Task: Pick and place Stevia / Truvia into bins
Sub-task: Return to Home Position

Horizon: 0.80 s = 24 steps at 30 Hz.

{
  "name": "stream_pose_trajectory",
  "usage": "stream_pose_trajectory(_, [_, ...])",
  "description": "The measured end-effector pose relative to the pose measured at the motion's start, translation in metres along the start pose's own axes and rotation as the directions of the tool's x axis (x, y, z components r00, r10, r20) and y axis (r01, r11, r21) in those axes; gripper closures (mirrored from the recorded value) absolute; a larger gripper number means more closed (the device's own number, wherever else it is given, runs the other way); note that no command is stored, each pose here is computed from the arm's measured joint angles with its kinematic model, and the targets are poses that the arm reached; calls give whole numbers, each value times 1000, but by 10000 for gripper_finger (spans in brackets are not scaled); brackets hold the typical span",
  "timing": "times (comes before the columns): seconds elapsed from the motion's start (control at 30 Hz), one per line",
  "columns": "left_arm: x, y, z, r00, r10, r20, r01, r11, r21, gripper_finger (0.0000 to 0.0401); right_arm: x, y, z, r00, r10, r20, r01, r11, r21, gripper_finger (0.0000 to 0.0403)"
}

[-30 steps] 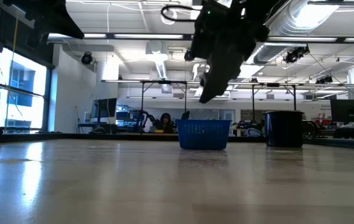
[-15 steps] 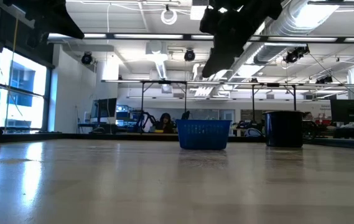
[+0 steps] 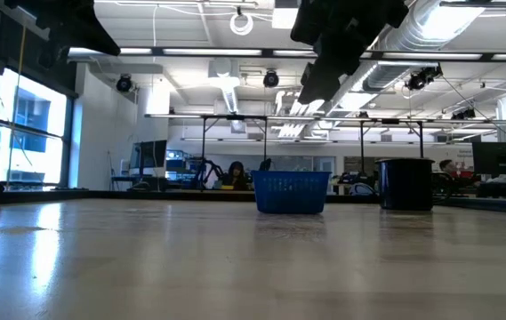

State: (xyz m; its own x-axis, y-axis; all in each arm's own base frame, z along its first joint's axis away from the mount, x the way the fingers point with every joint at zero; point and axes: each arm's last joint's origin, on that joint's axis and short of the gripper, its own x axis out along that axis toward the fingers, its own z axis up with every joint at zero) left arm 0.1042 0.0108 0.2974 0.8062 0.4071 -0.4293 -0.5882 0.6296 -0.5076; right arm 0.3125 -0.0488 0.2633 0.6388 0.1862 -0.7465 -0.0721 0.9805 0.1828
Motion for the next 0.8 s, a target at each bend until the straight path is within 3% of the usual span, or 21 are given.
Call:
stream_pose_trajectory(0.2, [0, 0, 0, 1000, 0, 0, 0, 1000, 0, 361, -3, 2, 1, 1000, 0, 8, 0, 1000, -14, 265])
stream_pose_trajectory(0.43, [0, 0, 0, 1000, 0, 0, 0, 1000, 0, 361, -28, 24, 1, 998, 28, 54, -24, 996, -90, 265])
stream_pose_trajectory(0.53, [0, 0, 0, 1000, 0, 0, 0, 1000, 0, 361, -38, 26, -14, 997, 3, 76, 4, 996, -92, 265])
stream_pose_trajectory(0.8, [0, 0, 0, 1000, 0, 0, 0, 1000, 0, 361, -53, 33, -61, 954, 21, 298, -8, 999, -44, 265])
